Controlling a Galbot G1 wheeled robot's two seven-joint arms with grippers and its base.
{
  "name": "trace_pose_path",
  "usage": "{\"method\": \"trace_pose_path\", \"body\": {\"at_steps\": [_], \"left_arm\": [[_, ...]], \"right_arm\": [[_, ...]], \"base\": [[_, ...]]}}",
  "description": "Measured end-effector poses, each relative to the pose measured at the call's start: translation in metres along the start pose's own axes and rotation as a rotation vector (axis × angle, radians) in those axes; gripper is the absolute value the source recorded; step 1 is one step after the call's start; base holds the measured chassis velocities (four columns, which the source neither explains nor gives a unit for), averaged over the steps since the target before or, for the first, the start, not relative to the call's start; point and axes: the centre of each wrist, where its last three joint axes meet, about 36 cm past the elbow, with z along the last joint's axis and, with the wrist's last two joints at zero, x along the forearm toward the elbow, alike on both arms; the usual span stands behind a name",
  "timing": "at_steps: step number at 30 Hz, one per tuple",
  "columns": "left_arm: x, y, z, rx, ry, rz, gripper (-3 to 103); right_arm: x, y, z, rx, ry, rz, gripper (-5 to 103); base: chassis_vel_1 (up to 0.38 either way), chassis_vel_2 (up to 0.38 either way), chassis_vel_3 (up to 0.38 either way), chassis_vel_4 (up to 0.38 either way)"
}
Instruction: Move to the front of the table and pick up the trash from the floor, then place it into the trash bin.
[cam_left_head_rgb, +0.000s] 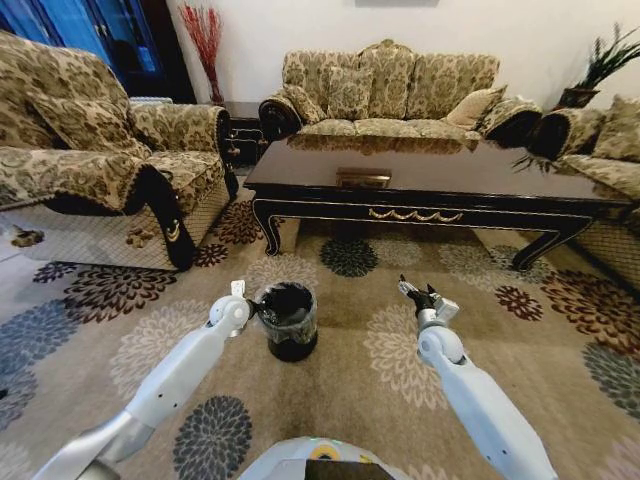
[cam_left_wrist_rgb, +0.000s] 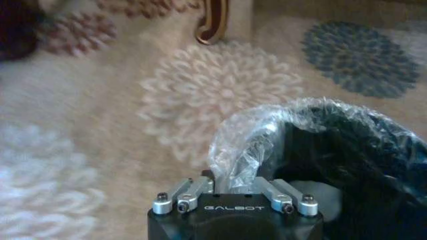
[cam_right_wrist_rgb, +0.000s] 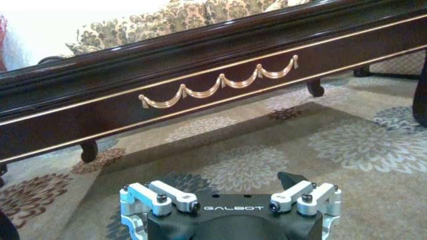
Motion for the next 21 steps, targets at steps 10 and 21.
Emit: {"method": "trace_pose_path", "body": {"at_steps": [10,21], "left_arm": [[0.079,0.027,0.006,0.01,-0.312,-0.023,61],[0.135,0.052,0.016,0.078,-0.693,0.064,97]], "right_arm": [[0.005,-0.018,0.001,-0.044,-0.135,0.005,100],[0.018,-0.038,0.002,-0.062,-0.174,0.012,100]], "base": [[0.0,0.0,0.0,0.0],[0.0,0.0,0.0,0.0]]}}
